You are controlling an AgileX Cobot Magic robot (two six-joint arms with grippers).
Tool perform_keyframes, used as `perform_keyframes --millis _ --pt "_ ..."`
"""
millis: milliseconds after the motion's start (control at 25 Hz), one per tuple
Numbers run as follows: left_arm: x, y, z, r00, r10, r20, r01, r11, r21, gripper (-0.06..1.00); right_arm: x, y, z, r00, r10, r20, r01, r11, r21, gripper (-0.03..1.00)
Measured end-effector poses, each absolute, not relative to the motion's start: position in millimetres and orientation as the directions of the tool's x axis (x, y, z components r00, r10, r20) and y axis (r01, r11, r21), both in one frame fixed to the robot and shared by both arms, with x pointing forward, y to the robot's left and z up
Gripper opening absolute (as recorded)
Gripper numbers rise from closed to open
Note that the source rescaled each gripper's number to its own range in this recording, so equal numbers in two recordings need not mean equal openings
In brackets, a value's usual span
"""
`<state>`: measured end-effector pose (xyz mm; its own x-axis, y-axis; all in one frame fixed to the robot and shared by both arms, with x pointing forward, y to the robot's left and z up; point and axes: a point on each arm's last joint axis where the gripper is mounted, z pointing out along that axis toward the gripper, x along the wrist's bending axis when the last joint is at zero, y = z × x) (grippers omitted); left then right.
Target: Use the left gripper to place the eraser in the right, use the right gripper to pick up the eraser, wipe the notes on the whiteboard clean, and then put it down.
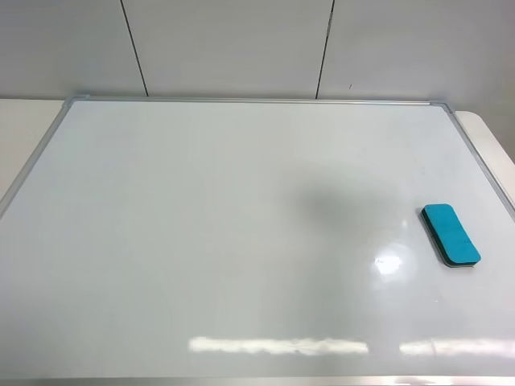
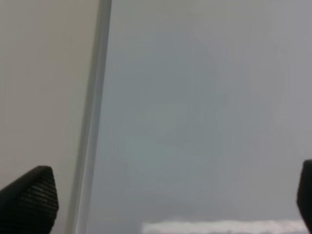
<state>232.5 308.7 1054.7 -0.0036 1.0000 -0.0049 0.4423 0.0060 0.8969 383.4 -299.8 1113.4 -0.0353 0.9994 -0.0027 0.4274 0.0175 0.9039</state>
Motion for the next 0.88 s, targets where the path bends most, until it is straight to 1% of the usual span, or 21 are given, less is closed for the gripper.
perform_keyframes --millis 120,240,400,520,640,760,880 --pt "232 309 1055 -0.004 1.0 -0.005 0.442 0.006 0.897 1.0 345 -296 1133 -0.042 0.999 -0.001 0.292 0.013 0.956 1.0" --pt "232 309 1055 -0.004 1.0 -0.005 0.442 0.006 0.897 1.0 312 -292 1142 -0.058 0.998 0.017 0.193 -0.006 0.981 1.0" --pt "232 309 1055 -0.004 1.0 -0.005 0.442 0.006 0.897 1.0 281 -287 1144 -0.09 0.995 0.043 0.128 -0.031 0.991 1.0" --pt "232 309 1055 -0.004 1.0 -0.005 0.442 0.006 0.897 1.0 270 -284 1135 -0.116 0.992 0.045 0.205 -0.02 0.978 1.0" --pt "232 309 1055 -0.004 1.0 -0.005 0.442 0.006 0.897 1.0 265 -281 1120 -0.148 0.987 0.055 0.368 0.004 0.93 1.0" --pt "232 309 1055 -0.004 1.0 -0.005 0.442 0.006 0.897 1.0 259 -279 1108 -0.167 0.984 0.057 0.491 0.033 0.871 1.0" --pt "232 309 1055 -0.004 1.0 -0.005 0.442 0.006 0.897 1.0 255 -283 1100 -0.151 0.988 0.018 0.56 0.07 0.826 1.0"
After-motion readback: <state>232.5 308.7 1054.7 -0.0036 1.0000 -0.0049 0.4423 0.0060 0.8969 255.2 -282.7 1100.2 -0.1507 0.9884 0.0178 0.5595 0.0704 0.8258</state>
